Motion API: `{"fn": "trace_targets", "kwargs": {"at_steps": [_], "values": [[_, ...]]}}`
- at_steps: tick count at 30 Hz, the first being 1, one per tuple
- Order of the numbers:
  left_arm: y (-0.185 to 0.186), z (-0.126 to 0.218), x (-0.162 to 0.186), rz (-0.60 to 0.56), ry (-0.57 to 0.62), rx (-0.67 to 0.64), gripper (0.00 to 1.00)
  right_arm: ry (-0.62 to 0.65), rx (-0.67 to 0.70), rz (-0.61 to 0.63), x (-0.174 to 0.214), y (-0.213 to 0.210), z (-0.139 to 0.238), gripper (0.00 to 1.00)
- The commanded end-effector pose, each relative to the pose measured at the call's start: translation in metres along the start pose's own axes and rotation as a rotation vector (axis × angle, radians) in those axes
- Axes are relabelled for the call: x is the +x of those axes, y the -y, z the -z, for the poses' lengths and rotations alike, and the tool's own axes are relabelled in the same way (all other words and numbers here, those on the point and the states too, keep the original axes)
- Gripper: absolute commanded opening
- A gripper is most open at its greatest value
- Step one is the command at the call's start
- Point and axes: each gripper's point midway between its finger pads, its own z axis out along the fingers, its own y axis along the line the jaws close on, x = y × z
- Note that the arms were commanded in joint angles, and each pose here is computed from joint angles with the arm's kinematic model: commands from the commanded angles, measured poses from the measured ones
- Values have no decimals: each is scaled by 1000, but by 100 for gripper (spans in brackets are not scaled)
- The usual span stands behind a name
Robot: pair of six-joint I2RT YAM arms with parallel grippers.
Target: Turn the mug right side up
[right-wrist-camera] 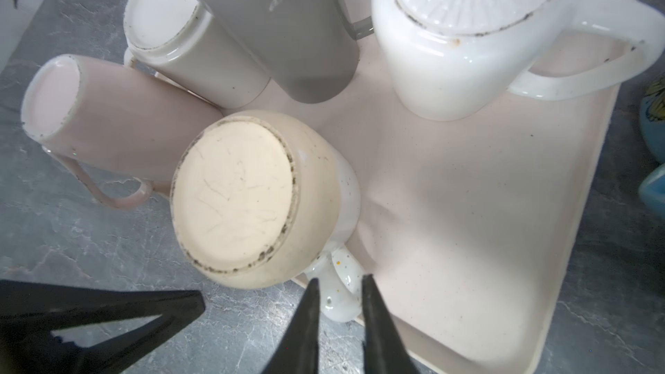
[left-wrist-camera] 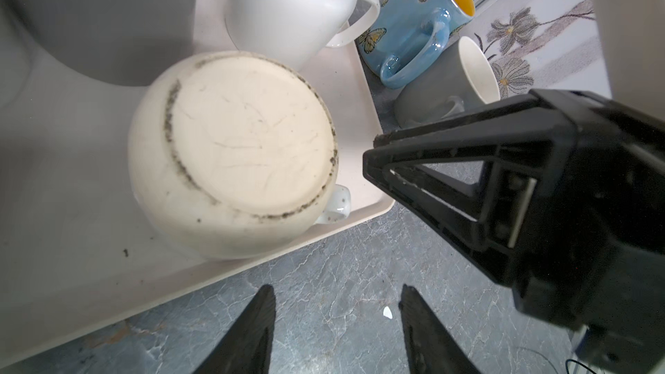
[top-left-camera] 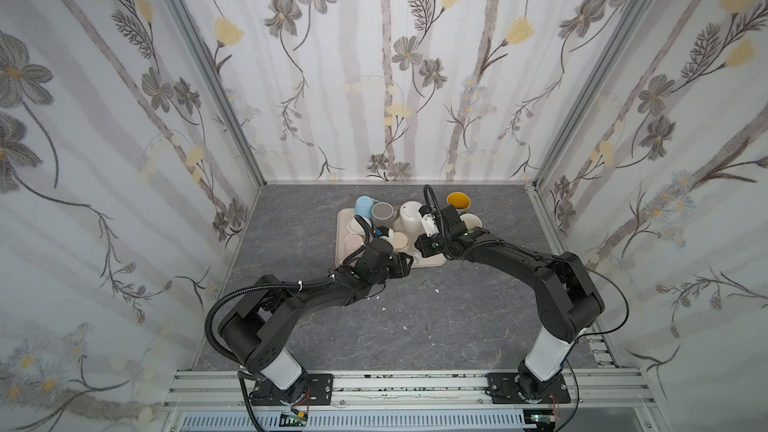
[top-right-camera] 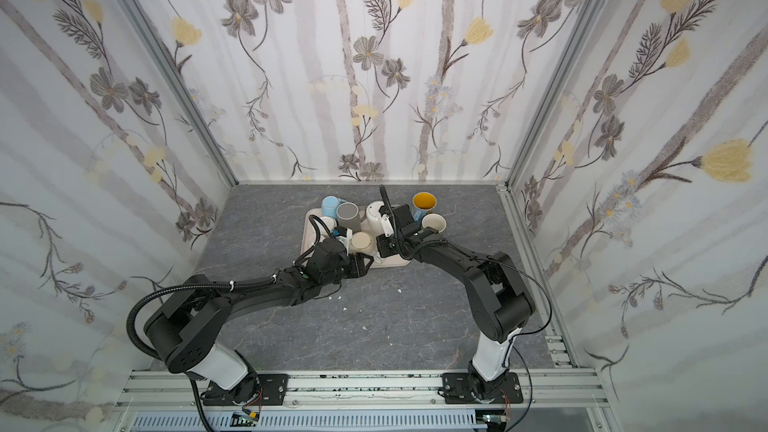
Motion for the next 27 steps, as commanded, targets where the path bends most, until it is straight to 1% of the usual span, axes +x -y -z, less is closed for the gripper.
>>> {"fn": "trace_targets", "kwargs": {"at_steps": [1,3,5,8,11,15,23,27], "values": [[-3,8,-6,23,43,-7,55,-62,94,128,11,5,-7,34],[-7,12,-2,38,42,-7,55,-86,107,184,15,1,-14,39],[-7,17,3,66,40,11,56,-133,117,212,19,3,-23,43],[-9,20,8,83,36,24,56,-163,145,251,20,8,-31,45],[-11,19,10,67,23,13,56,-175,152,271,18,9,-36,45],[-12,19,7,47,33,-7,56,-184,108,291,20,1,-42,37],[-12,22,3,40,43,-12,56,-206,70,347,27,-11,-48,19],[-12,24,3,42,49,-15,56,-196,66,369,26,-19,-45,15]]}}
